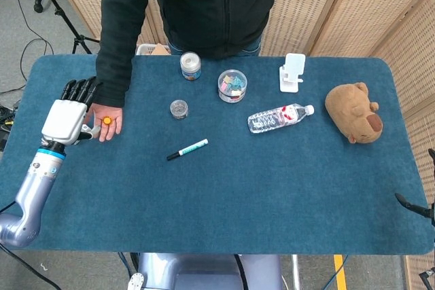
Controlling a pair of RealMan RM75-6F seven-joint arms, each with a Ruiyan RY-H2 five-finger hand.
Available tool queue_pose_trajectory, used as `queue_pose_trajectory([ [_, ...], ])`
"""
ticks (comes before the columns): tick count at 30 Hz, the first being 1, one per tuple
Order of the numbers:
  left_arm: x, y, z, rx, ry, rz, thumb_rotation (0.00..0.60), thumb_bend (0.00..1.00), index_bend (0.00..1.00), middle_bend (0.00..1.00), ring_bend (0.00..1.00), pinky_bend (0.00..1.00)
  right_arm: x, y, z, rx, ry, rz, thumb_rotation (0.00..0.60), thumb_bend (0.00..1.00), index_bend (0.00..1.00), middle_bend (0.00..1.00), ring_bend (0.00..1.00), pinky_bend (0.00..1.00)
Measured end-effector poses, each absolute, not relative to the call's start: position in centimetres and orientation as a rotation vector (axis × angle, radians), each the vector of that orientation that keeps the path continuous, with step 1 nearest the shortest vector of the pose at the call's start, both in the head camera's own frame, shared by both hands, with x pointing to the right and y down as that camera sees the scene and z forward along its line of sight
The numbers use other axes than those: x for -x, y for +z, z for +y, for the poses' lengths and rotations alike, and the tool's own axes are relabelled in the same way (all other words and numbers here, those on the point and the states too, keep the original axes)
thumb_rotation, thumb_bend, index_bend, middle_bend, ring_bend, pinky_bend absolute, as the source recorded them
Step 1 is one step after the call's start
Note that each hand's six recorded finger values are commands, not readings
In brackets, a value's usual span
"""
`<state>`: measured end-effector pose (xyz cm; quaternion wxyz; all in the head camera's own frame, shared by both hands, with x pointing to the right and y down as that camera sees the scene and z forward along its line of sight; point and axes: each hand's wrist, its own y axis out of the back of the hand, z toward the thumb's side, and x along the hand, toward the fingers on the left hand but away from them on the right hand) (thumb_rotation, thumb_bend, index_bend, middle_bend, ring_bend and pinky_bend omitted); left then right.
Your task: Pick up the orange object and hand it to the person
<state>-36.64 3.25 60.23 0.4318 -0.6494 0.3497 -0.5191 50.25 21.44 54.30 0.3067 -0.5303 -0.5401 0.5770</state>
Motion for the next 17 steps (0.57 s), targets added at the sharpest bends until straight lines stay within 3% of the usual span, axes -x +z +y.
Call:
queue_pose_trajectory([
  [4, 37.6, 58.8, 3.7, 1.623, -1.268, 0.942, 0.600, 0.14, 0.00, 0.00, 0.00, 0.00, -50.0, 54.2, 21.4, 1.409, 1.517, -1.425, 0.600, 0.00, 0.00, 0.00, 0.00, 0.00],
  [8, 40.4, 56.9, 5.6, 1.609, -1.269, 1.048, 0.600, 0.00, 0.00, 0.00, 0.00, 0.00, -49.8, 54.2, 21.4, 1.414, 1.509, -1.423, 0.600, 0.00, 0.00, 0.00, 0.00, 0.00],
  [17, 47.8, 55.9, 13.4, 1.584, -1.431, 1.264, 0.600, 0.00, 0.00, 0.00, 0.00, 0.00, -49.5, 54.1, 21.5, 1.408, 1.492, -1.402, 0.600, 0.00, 0.00, 0.00, 0.00, 0.00],
])
